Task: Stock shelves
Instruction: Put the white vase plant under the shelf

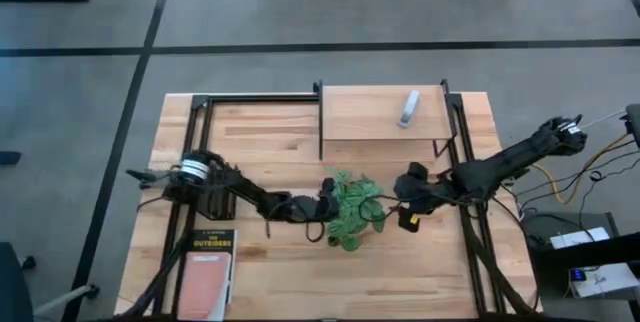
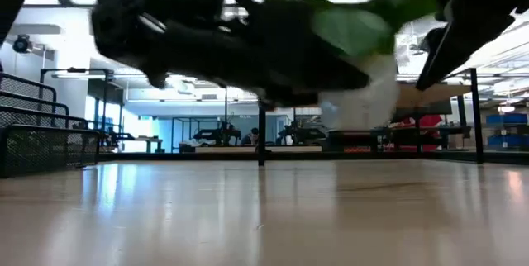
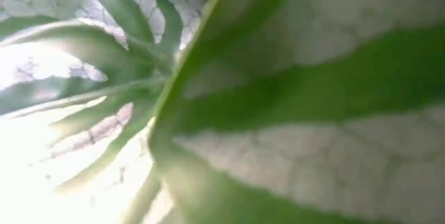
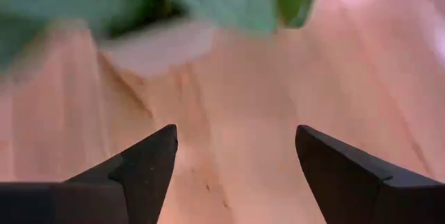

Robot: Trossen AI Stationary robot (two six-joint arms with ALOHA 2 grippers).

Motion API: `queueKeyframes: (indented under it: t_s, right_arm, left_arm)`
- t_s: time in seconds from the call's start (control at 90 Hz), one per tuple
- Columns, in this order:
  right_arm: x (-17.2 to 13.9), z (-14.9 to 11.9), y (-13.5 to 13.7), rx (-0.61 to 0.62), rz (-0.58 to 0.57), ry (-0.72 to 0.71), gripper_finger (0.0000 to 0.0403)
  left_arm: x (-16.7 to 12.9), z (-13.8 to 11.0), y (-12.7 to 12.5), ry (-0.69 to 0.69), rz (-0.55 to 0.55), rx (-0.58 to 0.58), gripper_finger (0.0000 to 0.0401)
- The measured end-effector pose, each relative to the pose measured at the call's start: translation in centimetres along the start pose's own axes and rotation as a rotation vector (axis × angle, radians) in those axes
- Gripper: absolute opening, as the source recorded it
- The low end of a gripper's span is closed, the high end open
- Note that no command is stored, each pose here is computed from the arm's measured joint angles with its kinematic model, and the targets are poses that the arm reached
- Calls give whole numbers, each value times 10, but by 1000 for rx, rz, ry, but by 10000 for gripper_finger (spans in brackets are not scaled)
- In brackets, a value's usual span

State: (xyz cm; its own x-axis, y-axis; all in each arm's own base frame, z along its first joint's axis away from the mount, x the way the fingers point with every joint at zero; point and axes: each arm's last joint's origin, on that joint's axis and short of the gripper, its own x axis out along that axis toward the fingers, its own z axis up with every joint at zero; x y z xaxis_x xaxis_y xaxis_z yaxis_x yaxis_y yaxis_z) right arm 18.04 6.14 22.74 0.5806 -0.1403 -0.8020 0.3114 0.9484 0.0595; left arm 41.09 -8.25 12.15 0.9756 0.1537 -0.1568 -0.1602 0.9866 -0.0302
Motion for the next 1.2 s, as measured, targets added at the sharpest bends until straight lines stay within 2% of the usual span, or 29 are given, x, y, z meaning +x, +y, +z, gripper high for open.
queueKeyframes:
  t_s: [0.144,0.256,0.4,0.5,0.622,0.722,0.967,1.2]
  right_arm:
    - [-15,-8,-15,50,-131,-22,241]
    - [-20,-11,-22,69,-182,-34,225]
    - [-22,-11,-24,77,-209,-53,210]
    - [-22,-11,-25,92,-217,-59,202]
    - [-22,-11,-24,98,-219,-62,200]
    - [-20,-10,-24,98,-224,-67,203]
    - [-17,-9,-22,97,-233,-78,214]
    - [-14,-6,-19,87,-244,-100,222]
  left_arm:
    - [25,-4,6,-26,157,-37,277]
    - [40,-9,14,-39,218,-104,276]
    - [59,-8,21,-73,249,-154,278]
    - [72,-4,20,-84,259,-143,278]
    - [85,-3,25,-61,363,-98,283]
    - [92,3,38,-67,441,-120,287]
    - [97,0,69,-75,525,-302,287]
    - [98,0,77,-66,543,-293,288]
